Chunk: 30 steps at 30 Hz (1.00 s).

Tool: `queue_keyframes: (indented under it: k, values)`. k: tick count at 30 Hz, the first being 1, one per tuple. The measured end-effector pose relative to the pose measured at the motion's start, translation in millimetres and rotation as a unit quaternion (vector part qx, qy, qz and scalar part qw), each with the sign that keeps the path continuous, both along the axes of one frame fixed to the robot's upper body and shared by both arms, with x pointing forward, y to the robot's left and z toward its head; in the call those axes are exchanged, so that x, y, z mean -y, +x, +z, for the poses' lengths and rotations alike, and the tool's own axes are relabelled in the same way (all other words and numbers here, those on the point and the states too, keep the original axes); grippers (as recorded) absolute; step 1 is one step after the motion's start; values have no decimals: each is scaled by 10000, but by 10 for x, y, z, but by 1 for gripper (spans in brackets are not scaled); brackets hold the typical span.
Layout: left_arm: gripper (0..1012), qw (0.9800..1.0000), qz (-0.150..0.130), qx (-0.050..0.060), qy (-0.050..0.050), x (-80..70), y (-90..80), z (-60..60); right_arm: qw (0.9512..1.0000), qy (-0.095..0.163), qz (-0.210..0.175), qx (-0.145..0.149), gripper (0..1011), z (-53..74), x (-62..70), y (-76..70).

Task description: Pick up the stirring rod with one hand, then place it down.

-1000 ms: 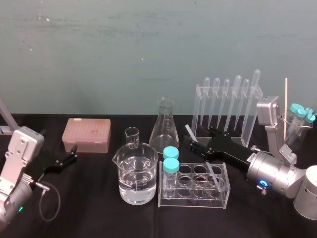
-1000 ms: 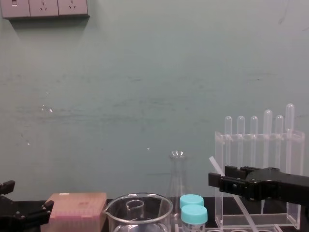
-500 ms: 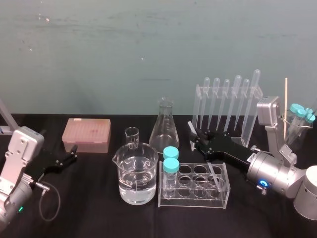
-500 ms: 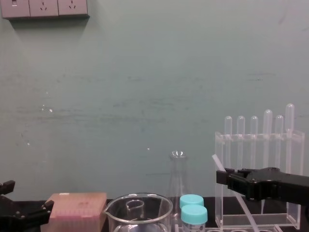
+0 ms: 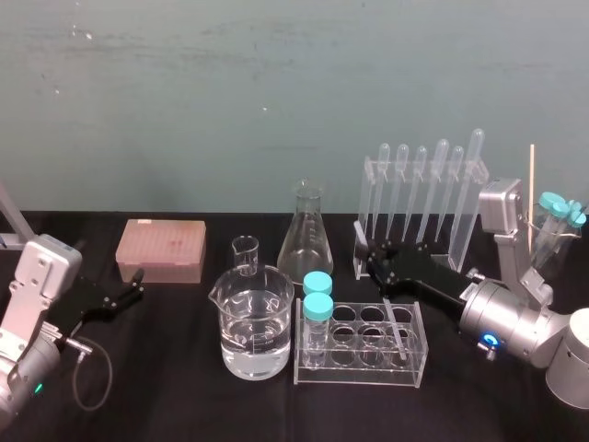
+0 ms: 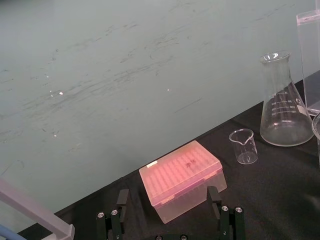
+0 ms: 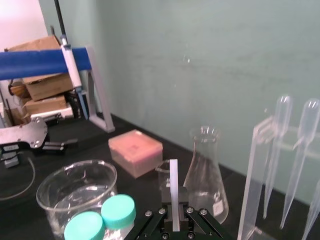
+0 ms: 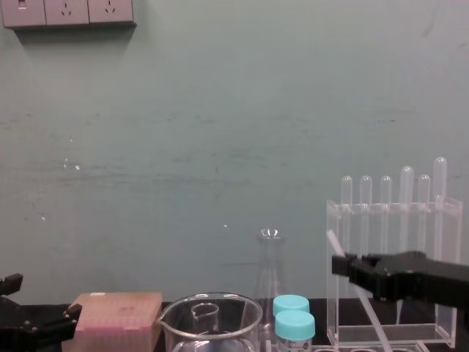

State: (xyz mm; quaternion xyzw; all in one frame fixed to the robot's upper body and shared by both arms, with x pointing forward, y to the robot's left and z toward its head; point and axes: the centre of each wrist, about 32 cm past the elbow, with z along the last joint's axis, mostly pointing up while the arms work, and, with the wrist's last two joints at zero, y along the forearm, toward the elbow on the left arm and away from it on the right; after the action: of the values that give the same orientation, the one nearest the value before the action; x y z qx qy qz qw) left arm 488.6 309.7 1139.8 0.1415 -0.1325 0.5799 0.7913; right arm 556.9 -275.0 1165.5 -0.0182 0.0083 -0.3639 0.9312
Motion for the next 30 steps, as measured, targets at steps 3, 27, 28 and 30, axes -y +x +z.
queue_keyframes:
  k: [3, 27, 28, 30]
  values:
    - [1000, 10000, 0, 0, 0, 0, 0, 0, 9996, 29, -71, 280, 65, 42, -3, -11]
    - [1000, 10000, 0, 0, 0, 0, 0, 0, 9700, 1432, -55, 1965, 64, 79, 170, 83]
    - [1000, 10000, 0, 0, 0, 0, 0, 0, 9712, 1390, -66, 1932, 64, 50, 185, 71]
    - [1000, 10000, 0, 0, 0, 0, 0, 0, 9725, 1342, -73, 1900, 65, 23, 198, 60]
